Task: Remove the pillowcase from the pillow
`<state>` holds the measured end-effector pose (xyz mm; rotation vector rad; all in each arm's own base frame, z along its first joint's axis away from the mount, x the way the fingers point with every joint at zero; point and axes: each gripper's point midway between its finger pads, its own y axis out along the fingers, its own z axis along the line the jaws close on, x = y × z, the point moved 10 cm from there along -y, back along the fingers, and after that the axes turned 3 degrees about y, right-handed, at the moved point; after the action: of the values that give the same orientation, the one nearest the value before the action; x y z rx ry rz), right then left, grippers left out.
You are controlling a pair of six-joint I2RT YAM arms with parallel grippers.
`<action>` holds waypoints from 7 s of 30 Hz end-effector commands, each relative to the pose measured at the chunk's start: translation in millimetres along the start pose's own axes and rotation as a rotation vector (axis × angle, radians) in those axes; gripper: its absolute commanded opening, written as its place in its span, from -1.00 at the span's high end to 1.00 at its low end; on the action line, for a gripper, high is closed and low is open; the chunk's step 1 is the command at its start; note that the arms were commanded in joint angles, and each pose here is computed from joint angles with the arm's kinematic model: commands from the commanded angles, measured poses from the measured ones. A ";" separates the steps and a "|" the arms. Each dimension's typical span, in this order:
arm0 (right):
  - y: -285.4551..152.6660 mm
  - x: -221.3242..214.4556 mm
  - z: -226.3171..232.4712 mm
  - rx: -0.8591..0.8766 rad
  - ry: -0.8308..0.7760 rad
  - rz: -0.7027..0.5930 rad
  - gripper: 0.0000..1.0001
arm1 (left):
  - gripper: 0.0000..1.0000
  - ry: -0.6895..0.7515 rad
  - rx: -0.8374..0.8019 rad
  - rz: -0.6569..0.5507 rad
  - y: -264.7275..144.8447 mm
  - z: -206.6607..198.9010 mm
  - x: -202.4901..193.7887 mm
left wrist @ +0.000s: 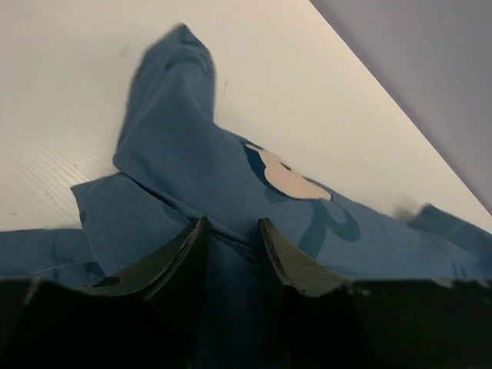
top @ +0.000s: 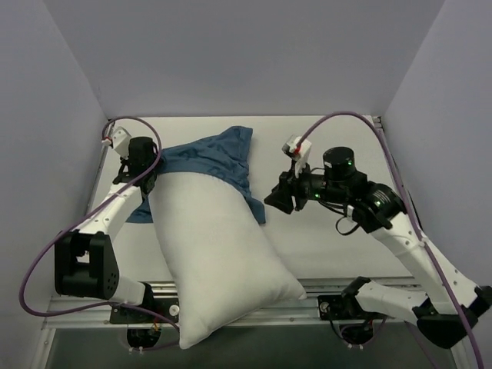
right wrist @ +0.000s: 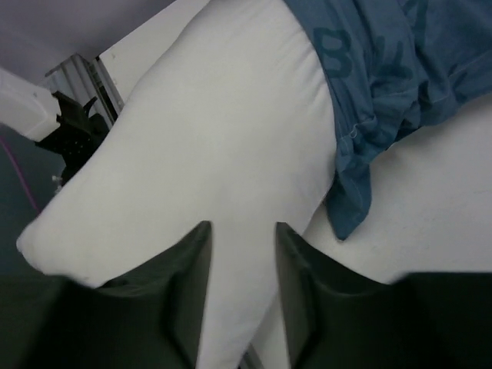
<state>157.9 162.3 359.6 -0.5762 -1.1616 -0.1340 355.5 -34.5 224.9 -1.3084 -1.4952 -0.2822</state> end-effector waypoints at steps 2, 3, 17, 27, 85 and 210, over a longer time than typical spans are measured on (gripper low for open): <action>41.6 -9.2 -27.4 -0.142 0.130 0.007 -0.05 | 0.11 -0.017 -0.136 0.096 -30.0 -4.1 -10.6; 47.4 -11.3 -31.8 -0.167 0.146 0.013 -0.29 | 0.05 -0.025 -0.173 0.084 -43.6 -5.3 -3.8; 108.0 -40.7 -66.3 -0.208 0.404 -0.019 -0.95 | -0.94 0.723 -0.934 0.184 -110.5 -108.0 9.3; 143.9 -51.2 -55.8 -0.065 0.538 -0.017 -0.99 | -0.86 1.104 -0.916 0.406 -75.7 -138.3 -32.4; -18.1 -20.8 -6.4 -0.333 0.294 -0.032 1.00 | 0.95 0.443 0.236 -0.041 130.5 -56.5 74.6; -240.5 -15.7 19.9 -1.407 0.138 -0.925 -0.99 | -0.88 0.212 -0.191 -0.503 -364.4 178.7 174.2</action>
<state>39.0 -33.0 432.1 -1.1573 -0.9663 -1.8047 -14.9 62.8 453.4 -1.0261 -1.6020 -0.8868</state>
